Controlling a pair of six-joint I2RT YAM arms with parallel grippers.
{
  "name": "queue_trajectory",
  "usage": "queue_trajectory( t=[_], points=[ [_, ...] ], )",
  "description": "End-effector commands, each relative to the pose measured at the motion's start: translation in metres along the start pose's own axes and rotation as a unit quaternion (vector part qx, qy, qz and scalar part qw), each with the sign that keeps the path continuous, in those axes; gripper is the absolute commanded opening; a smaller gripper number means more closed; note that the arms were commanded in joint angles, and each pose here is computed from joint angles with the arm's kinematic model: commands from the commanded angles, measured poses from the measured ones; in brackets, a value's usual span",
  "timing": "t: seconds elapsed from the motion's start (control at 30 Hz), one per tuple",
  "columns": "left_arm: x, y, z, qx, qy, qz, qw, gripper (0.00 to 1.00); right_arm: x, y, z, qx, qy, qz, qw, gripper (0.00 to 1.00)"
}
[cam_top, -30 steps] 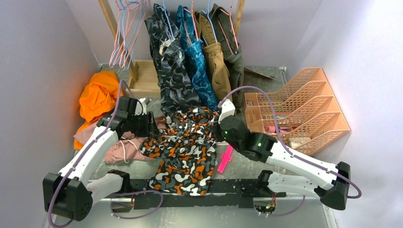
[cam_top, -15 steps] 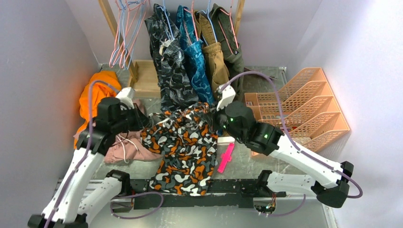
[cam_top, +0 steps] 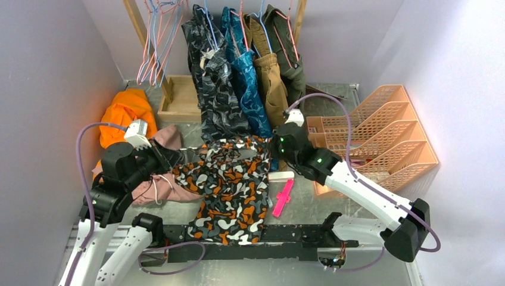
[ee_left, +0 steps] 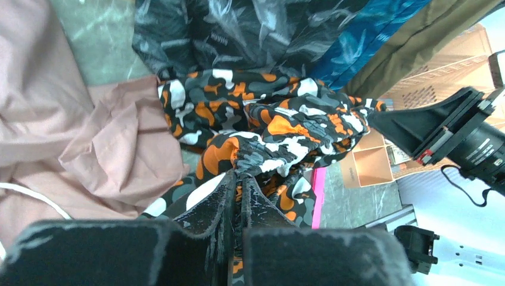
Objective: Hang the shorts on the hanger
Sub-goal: Adjust the shorts at the center of the board.
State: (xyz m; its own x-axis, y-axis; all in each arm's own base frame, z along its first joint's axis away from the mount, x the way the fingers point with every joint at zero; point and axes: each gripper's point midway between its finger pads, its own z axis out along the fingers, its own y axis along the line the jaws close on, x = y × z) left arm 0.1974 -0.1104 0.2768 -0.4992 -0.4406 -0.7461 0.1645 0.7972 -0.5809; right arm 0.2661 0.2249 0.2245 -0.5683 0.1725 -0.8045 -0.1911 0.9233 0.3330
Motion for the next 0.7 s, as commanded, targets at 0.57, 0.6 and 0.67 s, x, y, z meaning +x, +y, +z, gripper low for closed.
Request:
queue_trajectory(
  t=[0.57,0.6,0.67],
  points=[
    [0.047,0.029,0.032,-0.04,0.06,-0.089,0.993,0.07,0.067,0.009,-0.056,-0.136,0.099,-0.097,0.981,0.55],
    [0.047,0.03,0.033,-0.04,0.06,-0.09,0.993,0.07,0.072,0.015,-0.06,-0.147,0.1,-0.106,0.978,0.55],
    [0.048,0.031,0.035,-0.042,0.063,-0.091,0.993,0.07,0.086,0.027,-0.067,-0.161,0.101,-0.126,0.974,0.56]
  ],
)
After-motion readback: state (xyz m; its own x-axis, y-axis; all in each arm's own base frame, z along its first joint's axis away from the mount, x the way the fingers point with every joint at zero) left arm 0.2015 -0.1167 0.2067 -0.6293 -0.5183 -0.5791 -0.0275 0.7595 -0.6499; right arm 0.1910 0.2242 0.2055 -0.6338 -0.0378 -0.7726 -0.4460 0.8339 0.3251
